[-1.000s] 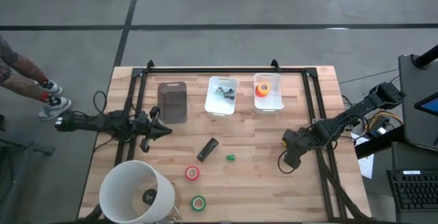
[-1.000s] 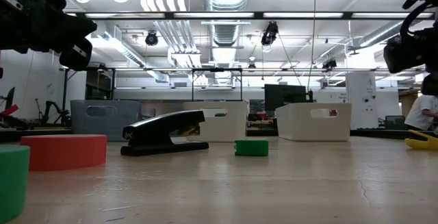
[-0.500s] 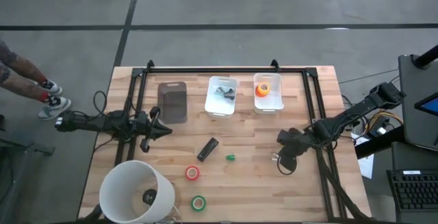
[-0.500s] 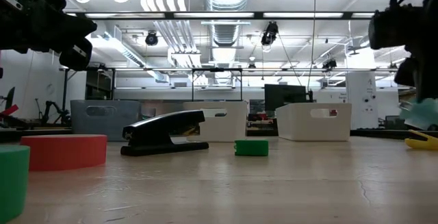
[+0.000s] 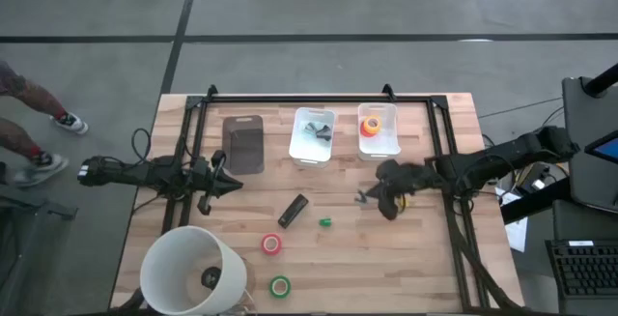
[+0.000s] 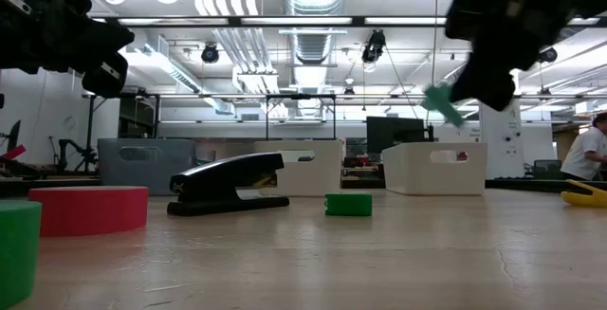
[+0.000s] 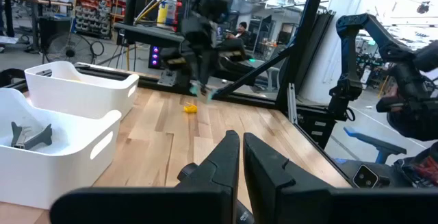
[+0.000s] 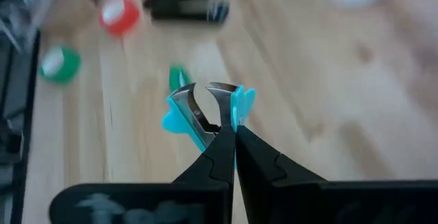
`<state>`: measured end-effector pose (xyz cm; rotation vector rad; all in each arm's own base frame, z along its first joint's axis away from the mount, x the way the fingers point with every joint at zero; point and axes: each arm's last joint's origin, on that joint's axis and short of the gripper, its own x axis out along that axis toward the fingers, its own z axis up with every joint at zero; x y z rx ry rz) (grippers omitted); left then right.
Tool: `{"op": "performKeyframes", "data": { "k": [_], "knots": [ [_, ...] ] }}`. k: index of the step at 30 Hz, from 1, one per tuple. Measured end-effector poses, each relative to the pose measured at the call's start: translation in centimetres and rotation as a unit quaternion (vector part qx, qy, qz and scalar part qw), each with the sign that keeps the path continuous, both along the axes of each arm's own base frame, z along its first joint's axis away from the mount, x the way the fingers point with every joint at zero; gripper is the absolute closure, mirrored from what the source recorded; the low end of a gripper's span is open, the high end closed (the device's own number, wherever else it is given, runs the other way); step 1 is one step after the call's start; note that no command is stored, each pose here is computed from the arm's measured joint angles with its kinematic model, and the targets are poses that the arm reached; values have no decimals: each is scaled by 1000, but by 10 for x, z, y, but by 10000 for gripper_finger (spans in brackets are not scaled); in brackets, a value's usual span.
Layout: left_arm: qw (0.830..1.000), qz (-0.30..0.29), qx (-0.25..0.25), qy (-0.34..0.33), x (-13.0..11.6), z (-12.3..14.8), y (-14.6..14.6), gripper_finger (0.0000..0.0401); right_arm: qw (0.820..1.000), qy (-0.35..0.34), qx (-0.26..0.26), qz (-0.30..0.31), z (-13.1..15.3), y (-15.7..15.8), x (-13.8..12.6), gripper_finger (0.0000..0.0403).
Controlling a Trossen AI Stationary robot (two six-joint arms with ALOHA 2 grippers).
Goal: Pick and place Stapler, Stapler remover, tape
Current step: Put the light blue stapler remover into the left white bin
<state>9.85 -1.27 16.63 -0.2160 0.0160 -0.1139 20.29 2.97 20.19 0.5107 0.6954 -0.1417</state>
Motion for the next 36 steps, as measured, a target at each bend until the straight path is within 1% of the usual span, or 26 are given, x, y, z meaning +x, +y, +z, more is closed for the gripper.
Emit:
{"op": "performKeyframes", "data": {
  "k": [4, 8, 11, 13, 17, 23, 26, 31, 36],
  "knots": [
    [1000, 0, 0, 0, 0, 0, 0, 376, 998, -55, -35, -27, 8, -26, 9, 395],
    [1000, 0, 0, 0, 0, 0, 0, 378, 993, -107, -38, -40, 15, -53, 16, 395],
    [1000, 0, 0, 0, 0, 0, 0, 376, 989, -134, -31, -47, 14, -69, 24, 395],
    [1000, 0, 0, 0, 0, 0, 0, 375, 991, -119, -32, -51, 9, -80, 30, 395],
    [1000, 0, 0, 0, 0, 0, 0, 378, 993, -96, -41, -55, 5, -101, 51, 395],
    [1000, 0, 0, 0, 0, 0, 0, 375, 993, -81, -75, -42, 10, -130, 91, 395],
    [1000, 0, 0, 0, 0, 0, 0, 377, 994, -62, -75, -53, 8, -146, 106, 395],
    [1000, 0, 0, 0, 0, 0, 0, 377, 996, -5, -73, -59, -4, -170, 123, 395],
    [1000, 0, 0, 0, 0, 0, 0, 376, 996, 34, -65, -57, -20, -183, 138, 394]
  ]
}}
